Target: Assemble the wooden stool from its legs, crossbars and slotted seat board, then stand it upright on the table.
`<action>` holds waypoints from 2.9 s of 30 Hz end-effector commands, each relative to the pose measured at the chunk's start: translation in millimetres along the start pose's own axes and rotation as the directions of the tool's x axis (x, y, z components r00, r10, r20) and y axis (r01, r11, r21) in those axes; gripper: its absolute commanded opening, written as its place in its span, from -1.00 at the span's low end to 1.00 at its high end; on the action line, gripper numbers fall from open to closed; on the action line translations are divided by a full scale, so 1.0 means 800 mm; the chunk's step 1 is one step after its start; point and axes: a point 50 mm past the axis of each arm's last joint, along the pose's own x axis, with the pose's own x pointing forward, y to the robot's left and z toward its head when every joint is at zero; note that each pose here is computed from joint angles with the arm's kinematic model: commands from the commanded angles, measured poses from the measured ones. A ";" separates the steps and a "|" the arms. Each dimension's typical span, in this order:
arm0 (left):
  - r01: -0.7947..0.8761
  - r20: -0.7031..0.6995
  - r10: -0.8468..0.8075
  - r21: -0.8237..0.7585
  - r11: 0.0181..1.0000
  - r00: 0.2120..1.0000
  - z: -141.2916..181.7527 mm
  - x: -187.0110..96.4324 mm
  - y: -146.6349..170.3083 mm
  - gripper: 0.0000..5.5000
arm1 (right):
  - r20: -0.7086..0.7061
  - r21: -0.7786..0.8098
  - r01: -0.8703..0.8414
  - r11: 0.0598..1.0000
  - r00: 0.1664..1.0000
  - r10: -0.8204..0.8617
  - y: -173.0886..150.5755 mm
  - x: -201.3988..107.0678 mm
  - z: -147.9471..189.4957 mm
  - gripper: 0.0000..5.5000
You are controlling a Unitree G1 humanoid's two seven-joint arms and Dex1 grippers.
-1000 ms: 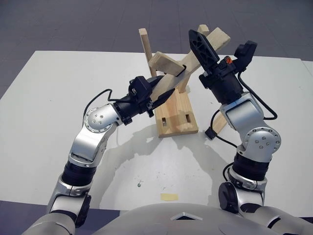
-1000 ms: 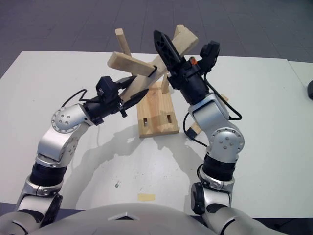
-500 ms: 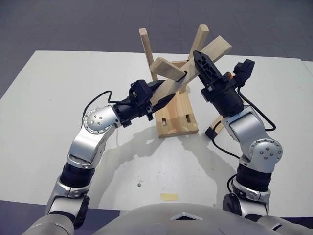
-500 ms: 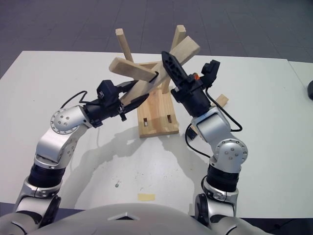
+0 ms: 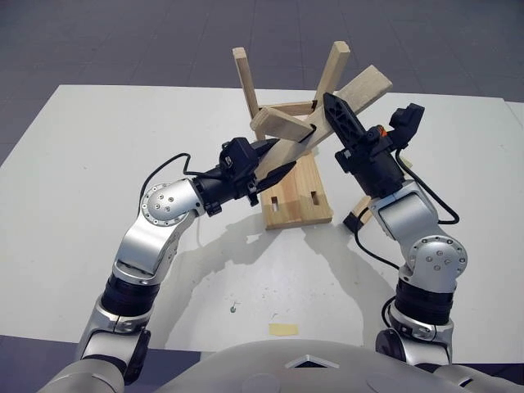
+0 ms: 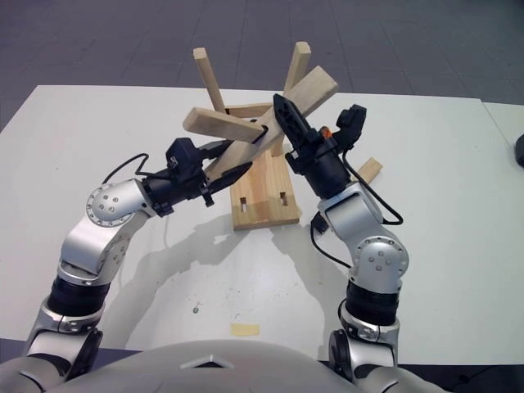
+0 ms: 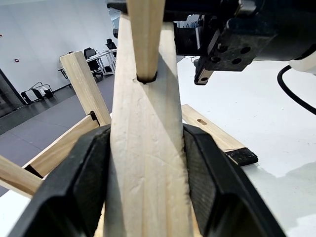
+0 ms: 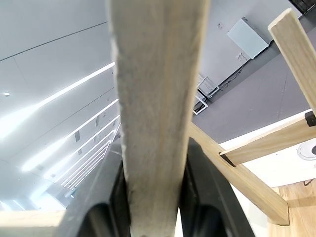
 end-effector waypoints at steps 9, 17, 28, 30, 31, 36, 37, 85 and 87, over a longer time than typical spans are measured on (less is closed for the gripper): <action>-0.244 0.019 0.248 -0.108 0.964 0.969 0.006 -0.034 0.044 0.52 | 0.206 -0.070 0.302 0.951 0.937 -0.282 -0.039 -0.060 0.046 -0.63; -0.370 -0.027 0.369 -0.103 0.923 0.929 -0.006 -0.042 0.051 0.96 | 0.188 -0.153 0.397 0.905 0.911 -0.368 -0.045 -0.088 0.043 -0.63; -0.340 -0.053 0.336 -0.077 0.937 0.940 -0.012 -0.037 0.045 0.96 | 0.195 -0.373 0.496 0.784 0.868 -0.456 -0.071 -0.091 0.033 -0.63; -0.330 -0.054 0.326 -0.078 0.941 0.944 -0.012 -0.035 0.043 0.96 | 0.179 -0.406 0.484 0.775 0.874 -0.452 -0.072 -0.090 0.030 -0.63; -0.326 -0.053 0.323 -0.079 0.942 0.945 -0.012 -0.034 0.042 0.96 | 0.167 -0.419 0.480 0.771 0.875 -0.454 -0.073 -0.089 0.028 -0.63; -0.309 -0.059 0.306 -0.063 0.949 0.950 -0.013 -0.030 0.040 0.96 | 0.036 -0.627 0.484 0.611 0.801 -0.598 -0.097 -0.102 0.005 -0.63; -0.307 -0.060 0.303 -0.060 0.950 0.951 -0.013 -0.030 0.039 0.96 | 0.003 -0.672 0.455 0.585 0.791 -0.612 -0.099 -0.104 -0.001 -0.63; -0.494 0.036 0.497 -0.062 0.867 0.867 0.004 -0.033 0.084 0.96 | 0.257 -0.575 0.187 0.797 0.965 -0.042 0.017 -0.006 0.066 0.69; -0.499 0.035 0.502 -0.065 0.864 0.864 0.005 -0.034 0.084 0.96 | 0.398 -0.493 0.276 0.825 0.915 -0.068 0.016 -0.015 0.097 0.81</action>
